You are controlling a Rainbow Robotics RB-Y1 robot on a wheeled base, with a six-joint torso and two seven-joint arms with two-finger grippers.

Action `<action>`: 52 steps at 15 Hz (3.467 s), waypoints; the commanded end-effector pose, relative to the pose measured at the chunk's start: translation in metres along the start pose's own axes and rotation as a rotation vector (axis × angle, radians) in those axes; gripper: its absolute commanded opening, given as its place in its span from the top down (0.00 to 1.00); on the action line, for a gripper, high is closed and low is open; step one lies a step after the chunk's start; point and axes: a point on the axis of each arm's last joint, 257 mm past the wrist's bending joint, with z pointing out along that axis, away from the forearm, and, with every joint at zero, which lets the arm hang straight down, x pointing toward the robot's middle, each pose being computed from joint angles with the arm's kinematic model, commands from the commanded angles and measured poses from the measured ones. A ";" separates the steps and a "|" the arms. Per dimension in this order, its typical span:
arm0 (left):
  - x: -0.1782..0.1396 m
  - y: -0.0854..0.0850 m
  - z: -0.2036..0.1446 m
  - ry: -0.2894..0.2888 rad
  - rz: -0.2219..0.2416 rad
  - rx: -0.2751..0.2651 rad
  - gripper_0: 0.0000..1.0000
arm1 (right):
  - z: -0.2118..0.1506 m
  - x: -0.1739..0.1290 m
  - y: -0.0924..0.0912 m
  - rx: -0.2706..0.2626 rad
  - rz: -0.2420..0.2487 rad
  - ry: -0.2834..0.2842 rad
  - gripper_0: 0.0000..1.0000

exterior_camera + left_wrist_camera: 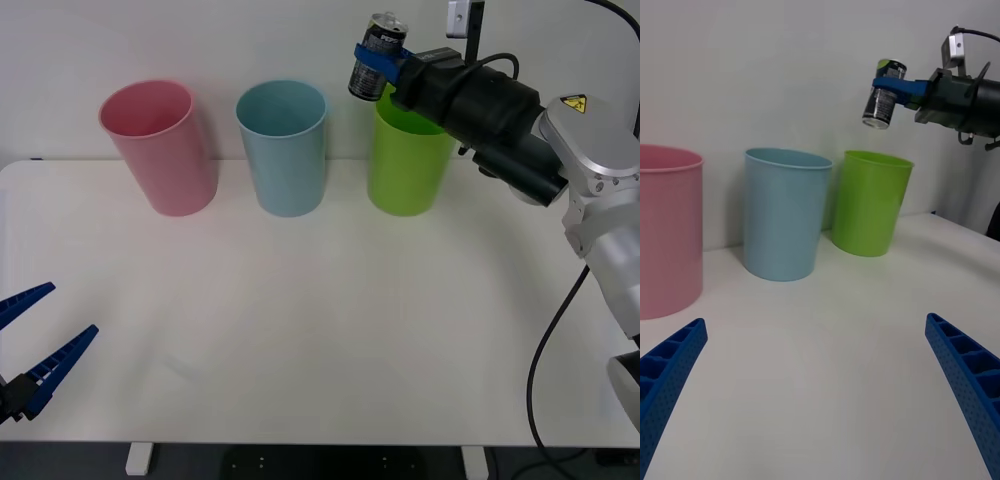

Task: Grasp the object on the table and drop it into the matching bin: aluminum can to the light blue bin, PET bottle to the pink bin.

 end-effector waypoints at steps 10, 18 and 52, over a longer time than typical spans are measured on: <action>0.000 0.000 0.000 0.000 0.000 0.000 0.00 | 0.074 0.018 0.028 -0.015 0.086 0.061 1.00; 0.000 0.000 0.000 0.000 0.000 0.000 0.00 | 0.093 0.024 0.032 0.048 0.077 0.053 1.00; 0.000 0.000 0.000 0.000 0.000 0.000 0.00 | 0.049 0.026 0.012 0.052 -0.062 0.019 0.00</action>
